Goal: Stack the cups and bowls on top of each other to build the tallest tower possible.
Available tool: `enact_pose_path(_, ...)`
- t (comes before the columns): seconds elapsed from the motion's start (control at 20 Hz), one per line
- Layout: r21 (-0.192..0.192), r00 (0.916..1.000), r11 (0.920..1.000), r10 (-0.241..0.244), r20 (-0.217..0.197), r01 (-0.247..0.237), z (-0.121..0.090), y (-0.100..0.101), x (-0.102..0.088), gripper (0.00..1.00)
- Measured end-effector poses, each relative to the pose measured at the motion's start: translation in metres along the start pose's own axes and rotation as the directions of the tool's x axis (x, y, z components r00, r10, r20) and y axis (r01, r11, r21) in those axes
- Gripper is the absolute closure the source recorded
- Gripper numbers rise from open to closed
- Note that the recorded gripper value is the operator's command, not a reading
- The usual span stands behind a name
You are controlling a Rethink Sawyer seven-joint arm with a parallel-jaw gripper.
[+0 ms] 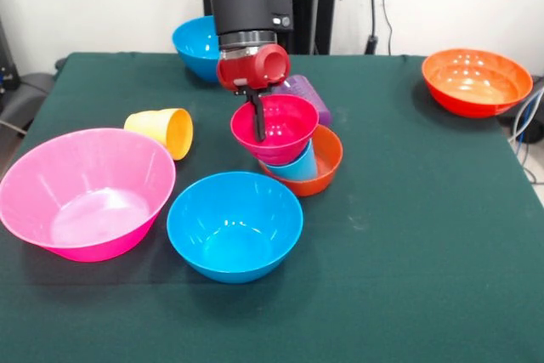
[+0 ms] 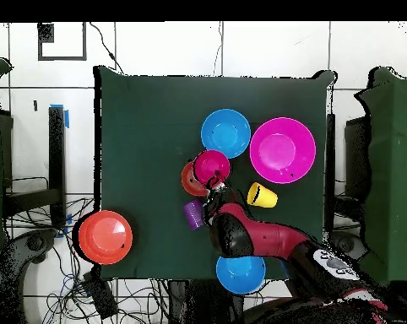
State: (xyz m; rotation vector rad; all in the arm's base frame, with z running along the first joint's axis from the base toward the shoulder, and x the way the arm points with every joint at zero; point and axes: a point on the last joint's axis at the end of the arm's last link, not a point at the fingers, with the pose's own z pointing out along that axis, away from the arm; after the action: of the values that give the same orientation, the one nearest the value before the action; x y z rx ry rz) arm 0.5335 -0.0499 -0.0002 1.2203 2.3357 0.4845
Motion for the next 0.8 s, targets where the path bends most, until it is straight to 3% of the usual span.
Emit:
enact_pose_path(0.4,-0.016,0.9982,0.9996,0.020,-0.056,-0.021,0.001,0.017,0.020,1.00)
enact_pose_path(0.8,0.000,0.9905,0.9962,0.087,-0.106,-0.088,-0.004,0.028,0.045,1.00)
